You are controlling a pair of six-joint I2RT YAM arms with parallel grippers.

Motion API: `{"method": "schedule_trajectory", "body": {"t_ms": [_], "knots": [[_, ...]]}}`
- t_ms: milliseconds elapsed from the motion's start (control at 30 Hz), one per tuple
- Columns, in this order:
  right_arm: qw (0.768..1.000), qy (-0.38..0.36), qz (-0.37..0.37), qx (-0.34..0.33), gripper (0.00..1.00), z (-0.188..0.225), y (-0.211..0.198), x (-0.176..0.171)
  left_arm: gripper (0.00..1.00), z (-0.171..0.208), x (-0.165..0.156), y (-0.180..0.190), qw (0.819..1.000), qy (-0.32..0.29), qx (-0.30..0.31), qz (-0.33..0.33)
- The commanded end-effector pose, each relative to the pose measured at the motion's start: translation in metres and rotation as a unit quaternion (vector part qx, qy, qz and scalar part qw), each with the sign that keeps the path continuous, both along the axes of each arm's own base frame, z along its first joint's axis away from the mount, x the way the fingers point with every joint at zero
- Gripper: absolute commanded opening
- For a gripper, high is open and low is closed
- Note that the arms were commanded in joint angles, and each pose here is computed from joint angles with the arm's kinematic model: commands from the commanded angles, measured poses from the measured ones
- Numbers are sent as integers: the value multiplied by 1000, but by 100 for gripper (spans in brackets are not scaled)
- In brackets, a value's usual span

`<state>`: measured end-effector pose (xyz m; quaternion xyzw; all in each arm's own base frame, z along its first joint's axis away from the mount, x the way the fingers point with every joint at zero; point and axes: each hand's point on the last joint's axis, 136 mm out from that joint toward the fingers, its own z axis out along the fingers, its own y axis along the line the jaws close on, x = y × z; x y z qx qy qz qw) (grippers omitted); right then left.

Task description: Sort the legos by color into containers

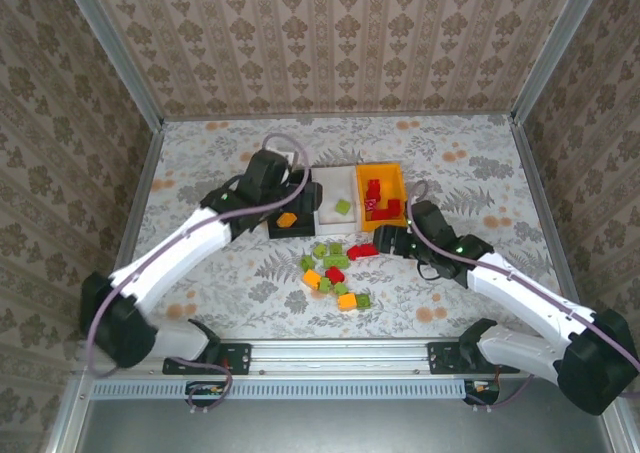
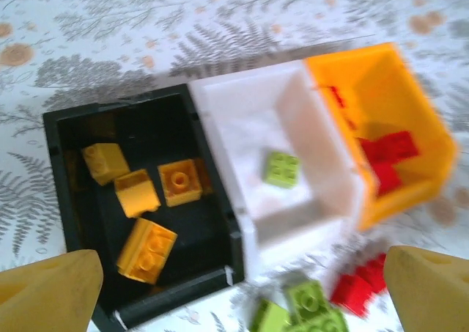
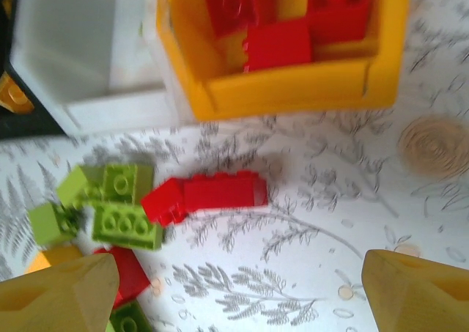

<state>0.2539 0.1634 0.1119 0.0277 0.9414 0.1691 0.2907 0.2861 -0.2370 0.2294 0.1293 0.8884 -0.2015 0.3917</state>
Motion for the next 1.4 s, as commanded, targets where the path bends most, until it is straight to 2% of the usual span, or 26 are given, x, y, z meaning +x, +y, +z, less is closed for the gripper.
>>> {"method": "schedule_trajectory", "body": {"t_ms": [0,233,433,667,900,1167,1367], "knots": [[999,24,19,-19,88,-23,10,-8,100,-20,-28,10,999,19,-27,10],[998,36,39,-34,87,-37,40,-3,100,-67,-74,29,997,55,-55,16],[992,69,97,-46,83,-52,51,-41,100,-94,-93,48,995,81,-55,34],[974,51,202,-84,83,-53,82,-78,100,-100,-99,62,994,78,-52,47],[959,10,252,-130,84,-41,109,-82,100,-100,-101,73,994,73,-45,61],[945,36,287,-154,81,-65,123,-83,100,-109,-103,79,993,83,-44,69],[932,62,319,-159,75,-76,130,-105,100,-114,-103,84,992,90,-44,77]]}}
